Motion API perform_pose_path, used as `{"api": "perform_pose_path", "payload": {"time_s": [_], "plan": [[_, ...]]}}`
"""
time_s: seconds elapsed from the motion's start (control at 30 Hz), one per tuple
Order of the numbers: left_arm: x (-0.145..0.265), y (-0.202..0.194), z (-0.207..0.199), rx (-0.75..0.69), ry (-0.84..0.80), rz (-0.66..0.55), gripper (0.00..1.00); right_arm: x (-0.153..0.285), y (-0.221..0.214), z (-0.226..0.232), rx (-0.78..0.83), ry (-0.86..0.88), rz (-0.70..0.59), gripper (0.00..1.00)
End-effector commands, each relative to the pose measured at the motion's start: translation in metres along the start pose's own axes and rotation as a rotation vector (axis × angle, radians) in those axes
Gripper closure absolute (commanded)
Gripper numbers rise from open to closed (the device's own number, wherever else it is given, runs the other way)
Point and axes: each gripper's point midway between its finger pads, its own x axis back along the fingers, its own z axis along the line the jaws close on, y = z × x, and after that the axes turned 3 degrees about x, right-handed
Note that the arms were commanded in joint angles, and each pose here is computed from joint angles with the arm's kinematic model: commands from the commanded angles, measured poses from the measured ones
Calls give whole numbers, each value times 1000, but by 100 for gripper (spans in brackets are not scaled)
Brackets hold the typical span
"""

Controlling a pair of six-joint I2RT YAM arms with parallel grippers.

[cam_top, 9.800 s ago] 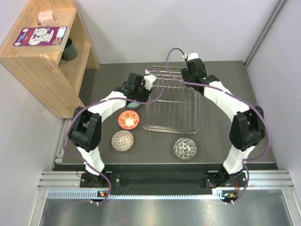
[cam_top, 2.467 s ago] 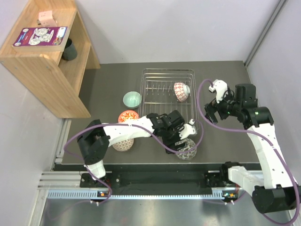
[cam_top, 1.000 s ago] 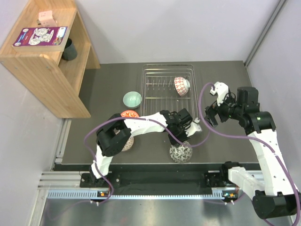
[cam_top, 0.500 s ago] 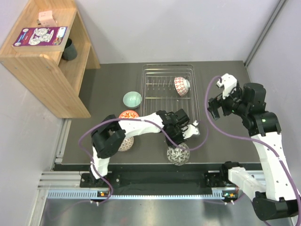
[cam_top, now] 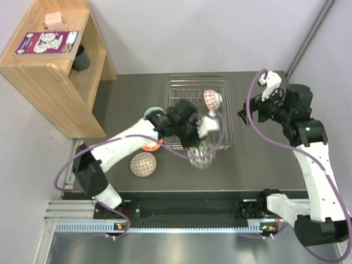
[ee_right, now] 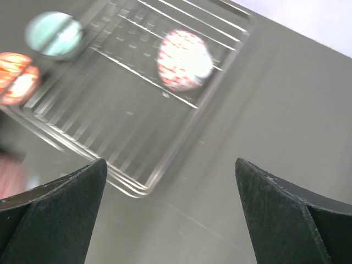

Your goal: Load the bowls into the dish rack

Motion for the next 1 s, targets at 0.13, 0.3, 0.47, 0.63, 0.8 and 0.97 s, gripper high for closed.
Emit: {"api": "perform_pose_path", "payload": {"time_s": [0.13, 0.3, 0.47, 0.63, 0.8, 0.97], "plan": [[113, 67, 82, -92, 308, -369, 100, -12, 44, 61, -114, 446, -129, 0], [109, 63, 96, -82, 305, -377, 100, -28, 40, 82, -181, 660, -105, 0], [104, 69, 97, -79, 279, -396, 100, -35, 66, 85, -241, 738, -201, 0], [101, 76, 104, -58, 280, -399, 100, -39, 67, 101, -264, 833, -181, 0], [100, 79, 108, -51, 285, -403, 100, -51, 46, 127, -252, 883, -125, 0], [103, 87, 111, -49, 292, -414, 100, -65, 14, 145, -237, 904, -47, 0]]}}
